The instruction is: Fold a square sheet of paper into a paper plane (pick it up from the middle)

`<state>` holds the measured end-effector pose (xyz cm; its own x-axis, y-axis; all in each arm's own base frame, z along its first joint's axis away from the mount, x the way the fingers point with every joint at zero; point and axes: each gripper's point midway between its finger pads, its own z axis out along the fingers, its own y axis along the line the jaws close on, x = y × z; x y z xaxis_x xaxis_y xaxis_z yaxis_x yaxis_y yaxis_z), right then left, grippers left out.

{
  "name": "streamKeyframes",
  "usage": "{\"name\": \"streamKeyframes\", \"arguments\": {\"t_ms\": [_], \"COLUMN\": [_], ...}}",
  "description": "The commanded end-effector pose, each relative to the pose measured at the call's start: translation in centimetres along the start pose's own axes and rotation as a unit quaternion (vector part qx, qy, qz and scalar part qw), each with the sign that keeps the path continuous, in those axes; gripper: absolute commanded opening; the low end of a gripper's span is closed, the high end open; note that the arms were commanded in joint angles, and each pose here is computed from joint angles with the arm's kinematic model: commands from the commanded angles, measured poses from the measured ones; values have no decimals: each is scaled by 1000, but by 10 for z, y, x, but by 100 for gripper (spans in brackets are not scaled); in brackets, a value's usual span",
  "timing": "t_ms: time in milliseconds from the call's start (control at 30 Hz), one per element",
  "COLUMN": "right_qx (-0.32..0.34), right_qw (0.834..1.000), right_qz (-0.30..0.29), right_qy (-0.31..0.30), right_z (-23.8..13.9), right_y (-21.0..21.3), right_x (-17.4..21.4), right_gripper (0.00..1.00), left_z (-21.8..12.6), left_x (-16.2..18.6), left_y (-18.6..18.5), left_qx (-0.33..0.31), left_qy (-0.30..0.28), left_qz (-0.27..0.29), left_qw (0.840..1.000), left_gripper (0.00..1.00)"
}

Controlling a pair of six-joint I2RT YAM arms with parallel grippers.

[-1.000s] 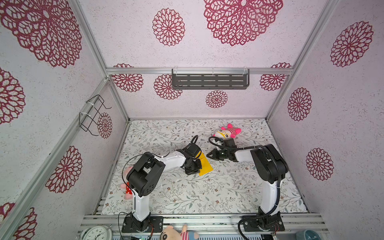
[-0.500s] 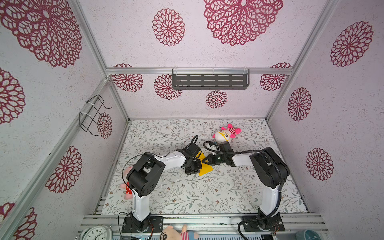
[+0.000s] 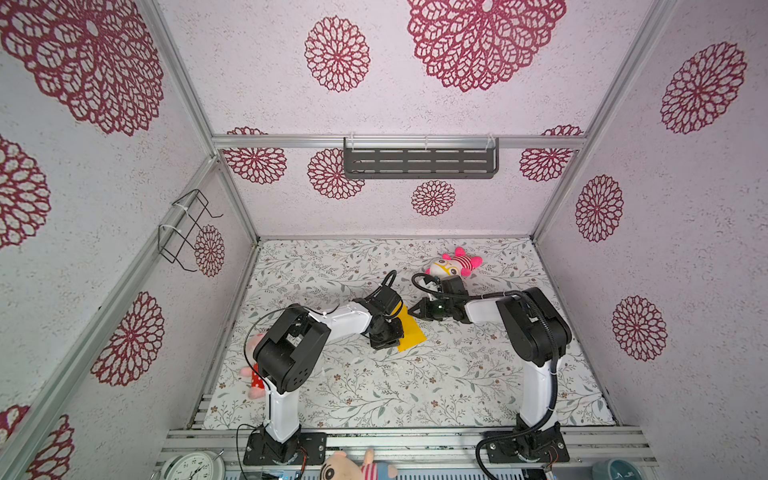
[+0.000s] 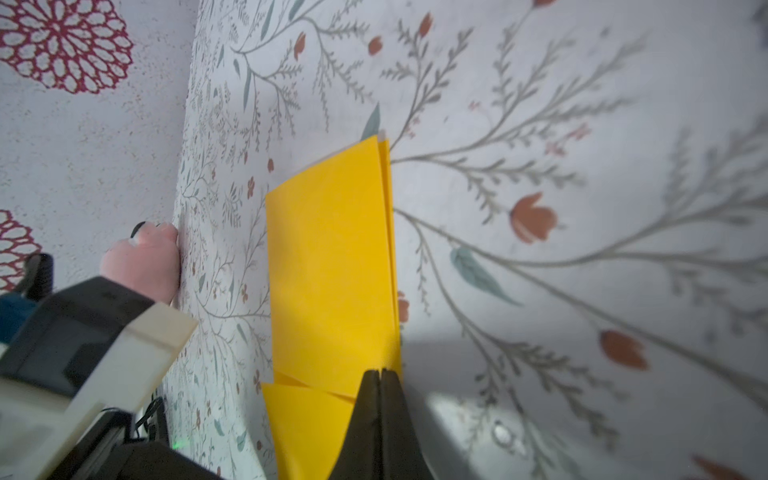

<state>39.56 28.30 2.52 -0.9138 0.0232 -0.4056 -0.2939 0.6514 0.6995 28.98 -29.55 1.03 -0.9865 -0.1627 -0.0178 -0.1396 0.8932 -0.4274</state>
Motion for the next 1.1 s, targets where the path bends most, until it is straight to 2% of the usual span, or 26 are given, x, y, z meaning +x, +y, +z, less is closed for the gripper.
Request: {"name": "streamKeyframes", "arguments": {"t_ms": [0,200,500,700,867,1067], "right_qx": [61,46,47,34,14,-41], "right_qw": [998,998,998,995,992,990], "right_qz": [22,5,45,75,98,117], "right_qy": [-7,-32,26,64,81,75], "right_z": [-2,-26,-48,-47,-41,-36], "right_y": [-28,-3,0,7,18,48], "right_x": [-3,-16,47,83,106,111], "right_gripper": [2,5,20,20,20,20], "left_z": [10,7,-10,-18,-19,-22], "left_x": [7,6,-11,-26,-35,-37], "left_y": [17,18,-11,-23,-15,5], "left_qx": [-34,-36,11,26,17,-23], "left_qy": [13,10,-15,-39,-51,-62], "left_qz": [-5,3,29,29,16,6], "left_qw": [999,999,999,999,998,998], "left_gripper": [0,0,2,15,16,16]}}
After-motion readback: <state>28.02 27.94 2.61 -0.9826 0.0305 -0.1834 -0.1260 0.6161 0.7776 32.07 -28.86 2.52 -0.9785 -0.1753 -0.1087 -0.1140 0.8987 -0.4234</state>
